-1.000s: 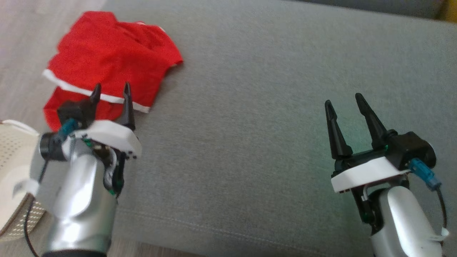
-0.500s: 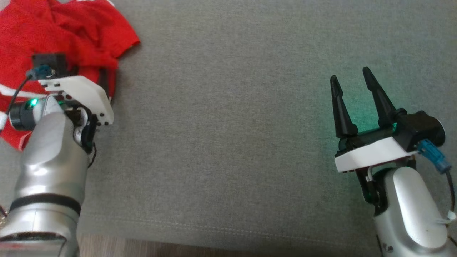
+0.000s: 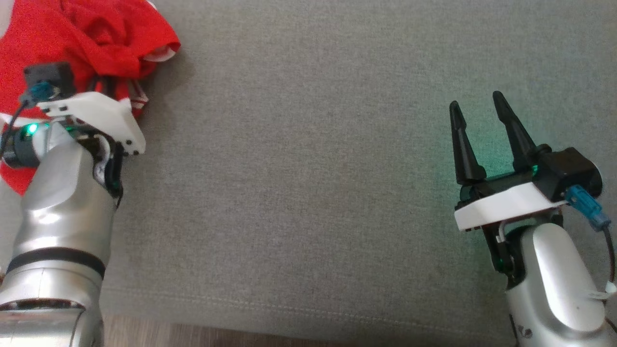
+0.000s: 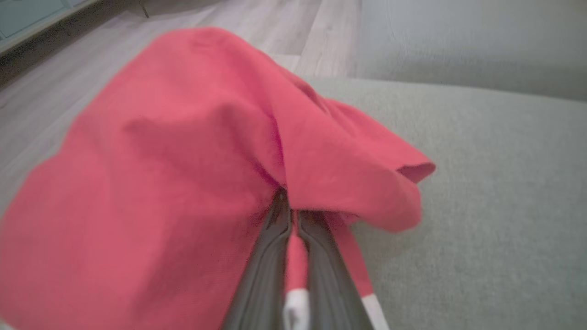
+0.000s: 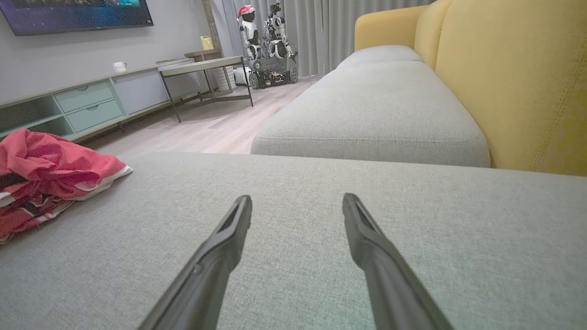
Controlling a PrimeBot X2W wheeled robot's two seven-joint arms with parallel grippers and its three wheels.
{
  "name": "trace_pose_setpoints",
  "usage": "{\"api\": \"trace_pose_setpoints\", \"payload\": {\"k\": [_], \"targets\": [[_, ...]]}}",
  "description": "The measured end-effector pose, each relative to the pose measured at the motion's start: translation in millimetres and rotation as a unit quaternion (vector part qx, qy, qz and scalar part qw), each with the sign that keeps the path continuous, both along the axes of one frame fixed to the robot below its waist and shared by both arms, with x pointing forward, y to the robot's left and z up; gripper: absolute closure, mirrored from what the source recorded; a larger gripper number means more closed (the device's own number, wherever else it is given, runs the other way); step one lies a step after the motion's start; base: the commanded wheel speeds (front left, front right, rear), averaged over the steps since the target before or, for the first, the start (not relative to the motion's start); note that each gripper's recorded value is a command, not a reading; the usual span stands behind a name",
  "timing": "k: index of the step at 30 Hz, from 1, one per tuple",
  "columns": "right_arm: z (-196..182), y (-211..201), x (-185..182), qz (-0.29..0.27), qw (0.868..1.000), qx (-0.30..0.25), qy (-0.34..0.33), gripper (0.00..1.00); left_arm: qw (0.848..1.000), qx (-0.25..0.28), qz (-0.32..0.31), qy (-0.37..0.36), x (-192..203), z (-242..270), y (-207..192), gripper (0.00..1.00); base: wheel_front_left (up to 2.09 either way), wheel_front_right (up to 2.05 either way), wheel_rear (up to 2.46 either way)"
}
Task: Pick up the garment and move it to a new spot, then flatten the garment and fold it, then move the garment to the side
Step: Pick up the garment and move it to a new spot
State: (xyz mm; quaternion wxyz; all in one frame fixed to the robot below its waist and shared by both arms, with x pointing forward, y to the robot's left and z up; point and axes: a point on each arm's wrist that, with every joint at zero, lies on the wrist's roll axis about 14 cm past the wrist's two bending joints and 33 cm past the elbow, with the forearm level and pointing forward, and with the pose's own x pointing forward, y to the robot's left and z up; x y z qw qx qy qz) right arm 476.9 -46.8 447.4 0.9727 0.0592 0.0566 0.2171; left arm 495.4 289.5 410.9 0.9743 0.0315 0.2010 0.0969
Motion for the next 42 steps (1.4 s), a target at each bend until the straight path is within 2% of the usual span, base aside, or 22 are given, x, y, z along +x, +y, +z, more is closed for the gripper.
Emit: {"api": "trace_pose_setpoints", "payload": {"k": [8,19,26,33,38,42], "targets": [[22.5,-0.5,-8.5,-0.002,1.000,0.004,-0.021,0.00,0.992,0.001,0.021,-0.127,3.2,74.6,11.9,1.00,0.00,0.00,0.00],[52.0,-10.6,-37.0,-0.015,0.999,0.006,-0.046,0.00,0.970,0.017,0.007,-0.241,-58.2,128.3,-5.3,1.00,0.00,0.00,0.00],[59.6,-28.4,-55.1,-0.041,0.998,0.011,-0.049,0.00,0.963,0.008,-0.045,-0.267,-86.5,145.0,-52.2,1.00,0.00,0.00,0.00],[67.3,-58.6,-68.9,-0.082,0.995,0.007,-0.052,0.00,0.960,-0.039,-0.138,-0.240,-98.4,139.9,-134.1,1.00,0.00,0.00,0.00],[72.6,-83.4,-76.2,-0.117,0.991,0.005,-0.058,0.00,0.947,-0.078,-0.218,-0.223,-90.8,134.8,-198.9,1.00,0.00,0.00,0.00],[73.0,-106.5,-84.7,-0.150,0.987,0.007,-0.056,0.00,0.928,-0.096,-0.283,-0.224,-76.1,139.3,-248.3,1.00,0.00,0.00,0.00]]}}
